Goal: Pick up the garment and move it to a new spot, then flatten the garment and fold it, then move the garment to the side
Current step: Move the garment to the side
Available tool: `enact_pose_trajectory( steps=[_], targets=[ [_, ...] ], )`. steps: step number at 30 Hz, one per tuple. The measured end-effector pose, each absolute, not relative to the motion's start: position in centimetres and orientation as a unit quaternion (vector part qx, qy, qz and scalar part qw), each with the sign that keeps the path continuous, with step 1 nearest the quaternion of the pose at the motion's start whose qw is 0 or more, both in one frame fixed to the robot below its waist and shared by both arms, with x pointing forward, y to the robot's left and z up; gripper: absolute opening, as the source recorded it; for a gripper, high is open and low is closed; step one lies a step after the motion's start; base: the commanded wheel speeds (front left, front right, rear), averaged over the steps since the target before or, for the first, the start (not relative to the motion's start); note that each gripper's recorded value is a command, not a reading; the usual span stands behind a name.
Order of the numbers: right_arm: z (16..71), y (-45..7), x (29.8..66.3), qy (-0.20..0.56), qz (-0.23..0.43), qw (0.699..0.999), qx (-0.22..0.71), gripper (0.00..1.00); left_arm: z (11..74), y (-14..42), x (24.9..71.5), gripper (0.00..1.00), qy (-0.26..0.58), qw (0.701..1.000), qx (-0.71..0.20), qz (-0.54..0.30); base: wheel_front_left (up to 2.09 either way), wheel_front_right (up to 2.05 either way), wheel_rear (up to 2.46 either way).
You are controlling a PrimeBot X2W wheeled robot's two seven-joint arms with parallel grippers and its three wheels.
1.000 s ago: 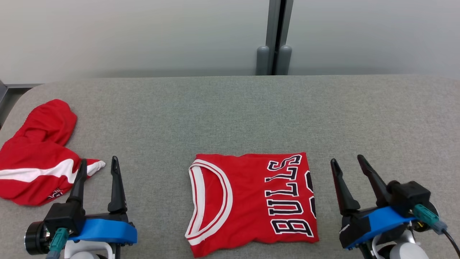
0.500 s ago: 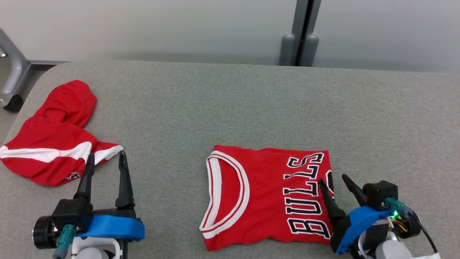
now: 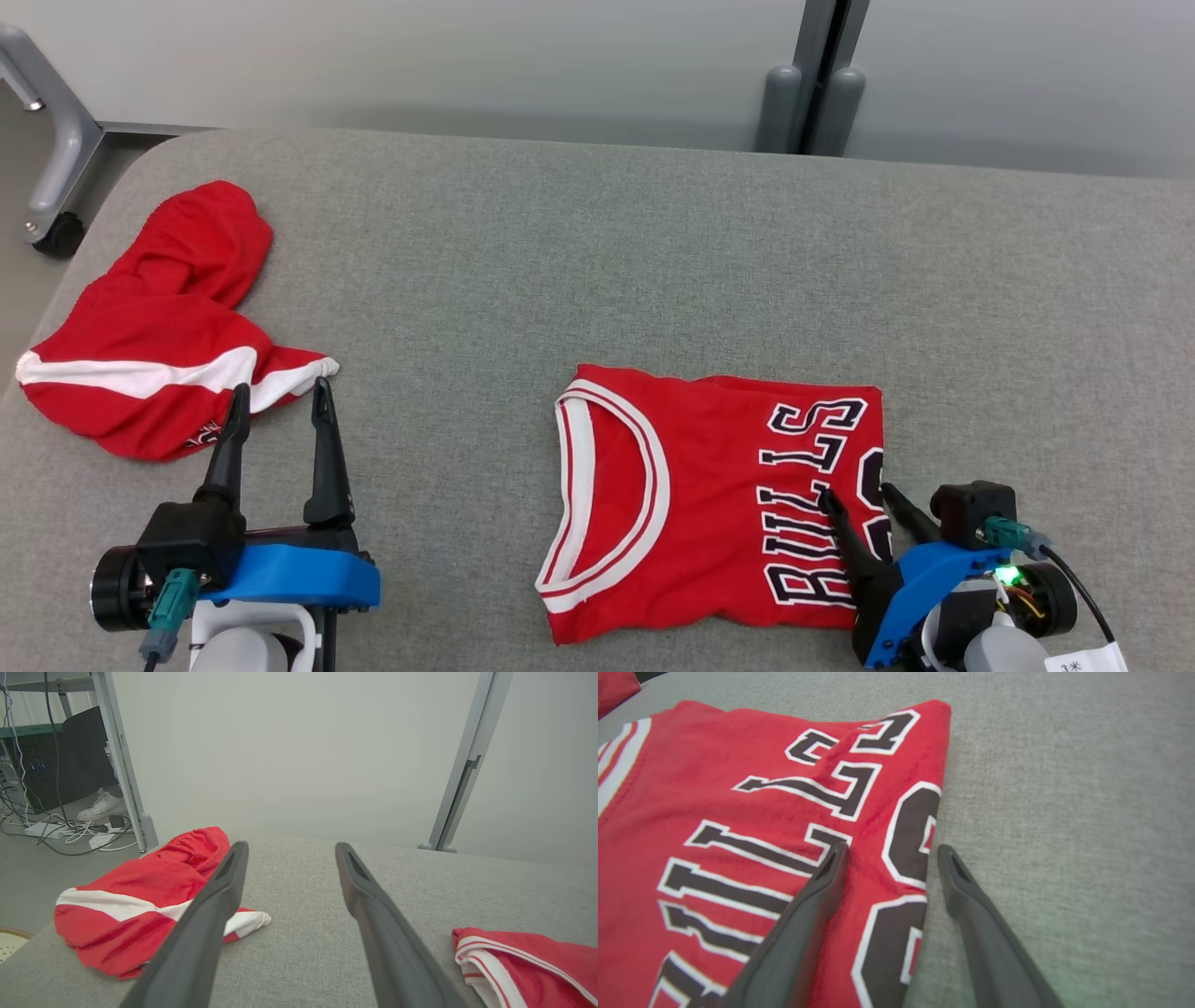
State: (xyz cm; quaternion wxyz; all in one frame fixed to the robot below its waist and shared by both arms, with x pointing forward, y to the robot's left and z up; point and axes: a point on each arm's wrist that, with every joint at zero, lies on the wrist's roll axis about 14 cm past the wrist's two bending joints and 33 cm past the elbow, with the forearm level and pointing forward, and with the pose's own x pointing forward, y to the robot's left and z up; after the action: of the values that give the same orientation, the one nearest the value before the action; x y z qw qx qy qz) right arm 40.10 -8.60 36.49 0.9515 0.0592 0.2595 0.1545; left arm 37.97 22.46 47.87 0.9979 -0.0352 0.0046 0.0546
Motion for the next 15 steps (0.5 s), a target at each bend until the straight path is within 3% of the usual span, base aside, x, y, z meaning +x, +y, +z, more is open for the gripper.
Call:
enact_pose_trajectory(
  steps=[1, 2, 3, 8, 15],
  targets=[
    [36.4, -8.5, 40.1, 0.261, 0.155, 0.951, 0.063, 0.67, 47.9, 22.4, 38.0, 1.00, 0.004, 0.998, -0.036, 0.054, 0.00, 0.00, 0.00],
    [36.4, -8.5, 40.1, 0.260, 0.155, 0.951, 0.065, 0.18, 47.9, 22.3, 38.1, 1.00, 0.005, 0.998, -0.035, 0.053, 0.00, 0.00, 0.00],
    [36.6, -8.5, 40.2, 0.255, 0.154, 0.952, 0.068, 0.00, 47.8, 22.2, 38.2, 1.00, 0.005, 0.998, -0.035, 0.052, 0.00, 0.00, 0.00],
    [37.4, -9.5, 41.3, 0.227, 0.138, 0.962, 0.066, 0.00, 47.7, 21.4, 39.0, 1.00, 0.004, 0.999, -0.036, 0.038, 0.00, 0.00, 0.00],
    [39.1, -15.7, 43.9, 0.190, 0.075, 0.979, 0.018, 0.00, 47.5, 18.6, 41.7, 1.00, 0.001, 0.999, -0.045, -0.003, 0.00, 0.00, 0.00]
  ],
)
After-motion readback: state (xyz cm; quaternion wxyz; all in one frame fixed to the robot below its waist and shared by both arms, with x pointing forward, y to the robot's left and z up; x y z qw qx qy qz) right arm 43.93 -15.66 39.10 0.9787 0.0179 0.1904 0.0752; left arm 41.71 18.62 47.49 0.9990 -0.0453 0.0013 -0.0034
